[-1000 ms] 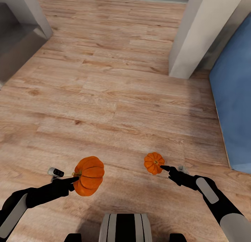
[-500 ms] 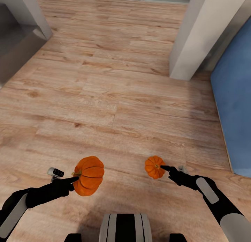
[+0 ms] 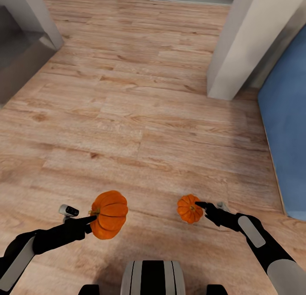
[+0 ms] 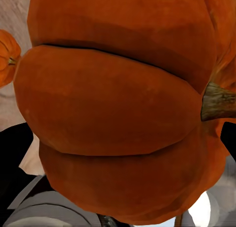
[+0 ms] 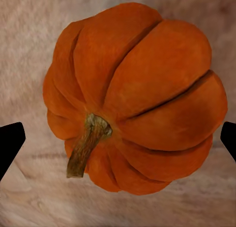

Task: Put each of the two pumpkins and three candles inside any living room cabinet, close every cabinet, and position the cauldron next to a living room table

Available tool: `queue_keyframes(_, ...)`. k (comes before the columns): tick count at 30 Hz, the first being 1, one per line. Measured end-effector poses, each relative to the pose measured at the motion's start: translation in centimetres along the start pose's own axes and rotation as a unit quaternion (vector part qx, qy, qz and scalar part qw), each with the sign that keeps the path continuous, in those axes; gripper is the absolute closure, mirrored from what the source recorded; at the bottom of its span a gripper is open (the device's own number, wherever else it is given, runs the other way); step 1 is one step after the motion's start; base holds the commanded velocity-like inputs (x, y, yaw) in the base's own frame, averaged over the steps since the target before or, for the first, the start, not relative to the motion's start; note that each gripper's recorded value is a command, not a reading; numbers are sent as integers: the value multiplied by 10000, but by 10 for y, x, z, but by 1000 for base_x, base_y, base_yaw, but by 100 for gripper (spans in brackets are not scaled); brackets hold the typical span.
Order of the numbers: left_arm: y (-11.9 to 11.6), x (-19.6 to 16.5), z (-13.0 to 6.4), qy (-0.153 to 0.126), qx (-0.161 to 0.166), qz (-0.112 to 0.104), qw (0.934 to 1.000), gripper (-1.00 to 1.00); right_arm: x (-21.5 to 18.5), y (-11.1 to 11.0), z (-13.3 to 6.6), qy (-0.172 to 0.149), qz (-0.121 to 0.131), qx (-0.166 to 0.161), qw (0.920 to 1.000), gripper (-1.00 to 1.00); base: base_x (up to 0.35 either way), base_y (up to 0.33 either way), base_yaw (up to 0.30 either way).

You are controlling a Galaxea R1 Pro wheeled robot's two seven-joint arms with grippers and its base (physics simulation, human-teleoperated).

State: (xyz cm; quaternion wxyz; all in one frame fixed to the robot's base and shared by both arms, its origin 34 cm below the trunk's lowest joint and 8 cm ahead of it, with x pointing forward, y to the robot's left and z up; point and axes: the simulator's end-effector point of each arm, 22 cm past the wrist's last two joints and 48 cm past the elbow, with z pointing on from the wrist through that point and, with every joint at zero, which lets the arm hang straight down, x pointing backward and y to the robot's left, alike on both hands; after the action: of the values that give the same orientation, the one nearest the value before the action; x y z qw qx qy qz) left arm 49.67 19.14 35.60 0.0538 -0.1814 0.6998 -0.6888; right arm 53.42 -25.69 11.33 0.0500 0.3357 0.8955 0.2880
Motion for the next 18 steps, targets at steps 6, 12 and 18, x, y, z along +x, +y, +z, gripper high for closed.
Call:
queue_keyframes(6, 0, 0, 1, 0, 18, -9, 10000, 100, 1, 1, 1, 13, -12, -6, 10000, -100, 50, 1, 0)
queue_keyframes(12, -2, 2, 8, -34, 111, -36, 9999, 100, 4, 5, 3, 31, -13, -80, 10000, -100, 88, 34, 0)
queue_keyframes(18, -2, 1, 8, -46, 119, -36, 9999, 100, 5, 6, 3, 34, -10, -88, 10000, -100, 48, 20, 0)
